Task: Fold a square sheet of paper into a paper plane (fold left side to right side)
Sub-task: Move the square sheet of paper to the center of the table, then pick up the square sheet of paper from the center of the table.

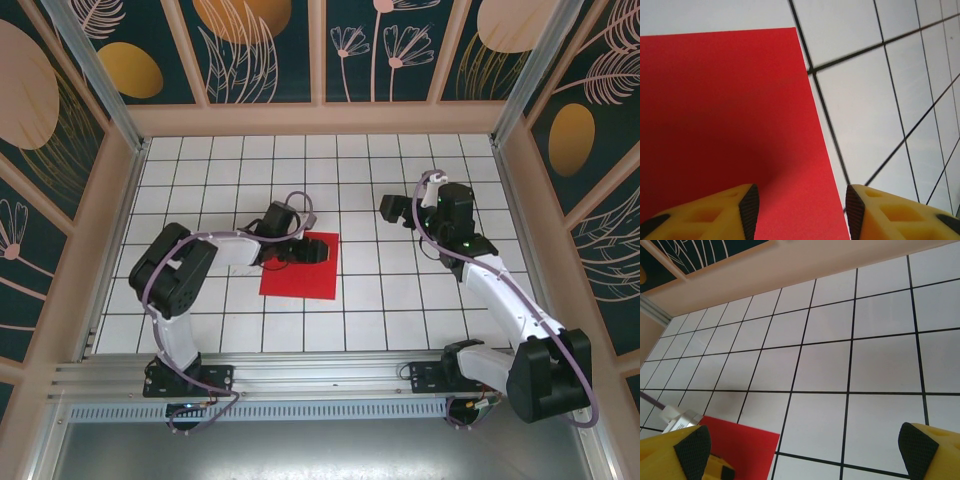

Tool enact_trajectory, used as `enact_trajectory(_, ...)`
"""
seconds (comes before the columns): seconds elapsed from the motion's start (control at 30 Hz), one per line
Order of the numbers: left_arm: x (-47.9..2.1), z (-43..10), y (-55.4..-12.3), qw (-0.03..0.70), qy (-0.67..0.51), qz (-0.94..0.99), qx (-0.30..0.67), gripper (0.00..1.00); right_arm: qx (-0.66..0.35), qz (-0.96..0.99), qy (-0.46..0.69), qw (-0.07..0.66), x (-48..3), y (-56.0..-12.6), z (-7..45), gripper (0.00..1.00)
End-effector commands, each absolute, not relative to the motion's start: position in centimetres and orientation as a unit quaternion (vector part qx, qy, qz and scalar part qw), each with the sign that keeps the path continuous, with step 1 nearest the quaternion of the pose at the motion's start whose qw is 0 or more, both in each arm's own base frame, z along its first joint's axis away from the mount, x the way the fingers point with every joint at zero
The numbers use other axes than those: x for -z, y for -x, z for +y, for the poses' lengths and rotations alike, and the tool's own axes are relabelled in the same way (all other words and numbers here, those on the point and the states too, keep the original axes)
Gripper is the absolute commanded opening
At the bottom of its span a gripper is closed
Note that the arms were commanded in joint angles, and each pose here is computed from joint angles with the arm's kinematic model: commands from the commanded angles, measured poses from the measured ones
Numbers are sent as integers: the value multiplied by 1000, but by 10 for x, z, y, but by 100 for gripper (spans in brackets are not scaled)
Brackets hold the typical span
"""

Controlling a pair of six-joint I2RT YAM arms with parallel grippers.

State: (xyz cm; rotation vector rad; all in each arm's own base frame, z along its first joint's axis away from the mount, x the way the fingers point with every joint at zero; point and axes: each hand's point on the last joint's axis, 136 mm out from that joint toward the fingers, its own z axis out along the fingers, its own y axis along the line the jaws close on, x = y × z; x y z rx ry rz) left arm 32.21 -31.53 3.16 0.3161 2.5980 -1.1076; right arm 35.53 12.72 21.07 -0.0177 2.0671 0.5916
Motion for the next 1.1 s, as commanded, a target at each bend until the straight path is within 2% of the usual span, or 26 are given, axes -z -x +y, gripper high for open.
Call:
enact_trajectory(0.0, -23, -328, -340, 146, -108, 906, 383, 52, -229, 846, 13, 480, -219, -361, 128, 99)
enact_trajectory(0.17, -35, -341, -356, 161, -124, 897, 392, 52, -218, 860, -2, 461, -206, -364, 124, 99)
enact_trajectory(0.3, -76, -342, -359, 198, -135, 878, 413, 57, -211, 874, -15, 437, -194, -370, 127, 99)
enact_trajectory(0.47, -105, -309, -357, 228, -105, 881, 402, 60, -202, 892, -11, 405, -176, -377, 154, 99)
enact_trajectory(0.7, -72, -253, -332, 194, -43, 909, 367, 58, -190, 922, -2, 338, -128, -383, 206, 99)
enact_trajectory(1.07, -37, -240, -318, 160, -20, 926, 340, 51, -139, 951, 20, 274, -69, -396, 254, 99)
